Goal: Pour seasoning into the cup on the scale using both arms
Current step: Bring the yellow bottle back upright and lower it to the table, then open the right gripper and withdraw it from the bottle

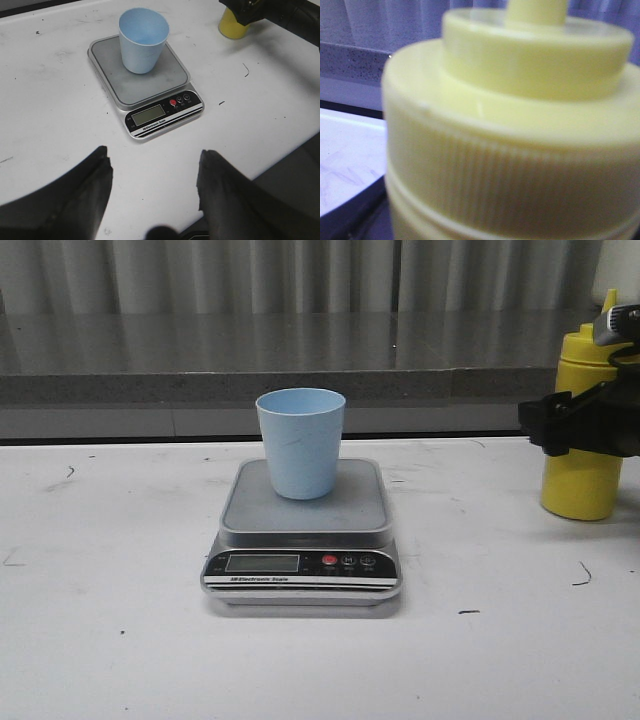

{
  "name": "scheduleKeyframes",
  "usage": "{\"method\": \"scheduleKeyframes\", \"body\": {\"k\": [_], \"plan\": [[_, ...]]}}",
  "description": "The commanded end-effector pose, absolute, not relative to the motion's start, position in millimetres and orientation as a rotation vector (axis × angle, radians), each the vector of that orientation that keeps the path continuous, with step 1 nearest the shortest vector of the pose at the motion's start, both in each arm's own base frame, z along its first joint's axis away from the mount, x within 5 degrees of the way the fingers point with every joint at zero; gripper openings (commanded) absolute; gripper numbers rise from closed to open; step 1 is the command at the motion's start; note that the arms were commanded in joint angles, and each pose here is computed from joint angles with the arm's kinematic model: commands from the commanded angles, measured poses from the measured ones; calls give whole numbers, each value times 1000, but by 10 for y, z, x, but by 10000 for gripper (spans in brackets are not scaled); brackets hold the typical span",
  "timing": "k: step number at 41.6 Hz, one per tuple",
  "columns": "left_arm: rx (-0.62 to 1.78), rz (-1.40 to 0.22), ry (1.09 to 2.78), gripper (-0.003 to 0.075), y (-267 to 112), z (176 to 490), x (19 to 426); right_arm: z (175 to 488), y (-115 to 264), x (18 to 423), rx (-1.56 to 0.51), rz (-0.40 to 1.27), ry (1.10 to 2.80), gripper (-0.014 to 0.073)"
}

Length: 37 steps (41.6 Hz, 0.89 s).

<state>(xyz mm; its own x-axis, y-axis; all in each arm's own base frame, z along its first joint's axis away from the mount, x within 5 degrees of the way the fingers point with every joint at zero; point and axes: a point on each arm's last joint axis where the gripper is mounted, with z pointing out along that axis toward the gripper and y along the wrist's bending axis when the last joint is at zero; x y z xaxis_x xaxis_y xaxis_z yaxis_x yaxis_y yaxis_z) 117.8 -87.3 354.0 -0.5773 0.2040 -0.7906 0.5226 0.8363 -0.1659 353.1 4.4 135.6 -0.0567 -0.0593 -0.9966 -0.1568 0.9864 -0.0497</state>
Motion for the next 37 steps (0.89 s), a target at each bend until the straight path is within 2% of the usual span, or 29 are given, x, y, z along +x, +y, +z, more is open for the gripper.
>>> {"method": "scheduleKeyframes", "body": {"k": [1, 12, 27, 37], "plan": [[498, -534, 2091, 385, -893, 3681, 1195, 1712, 35, 3539, -164, 69, 1405, 654], [498, -534, 2091, 385, -893, 3681, 1195, 1682, 41, 3310, -158, 73, 1451, 654], [498, -534, 2091, 385, -893, 3681, 1195, 1779, -19, 2727, -62, 29, 1522, 654], [498, -534, 2091, 385, -893, 3681, 1195, 1922, 47, 2403, 10, 94, 1840, 643]]}}
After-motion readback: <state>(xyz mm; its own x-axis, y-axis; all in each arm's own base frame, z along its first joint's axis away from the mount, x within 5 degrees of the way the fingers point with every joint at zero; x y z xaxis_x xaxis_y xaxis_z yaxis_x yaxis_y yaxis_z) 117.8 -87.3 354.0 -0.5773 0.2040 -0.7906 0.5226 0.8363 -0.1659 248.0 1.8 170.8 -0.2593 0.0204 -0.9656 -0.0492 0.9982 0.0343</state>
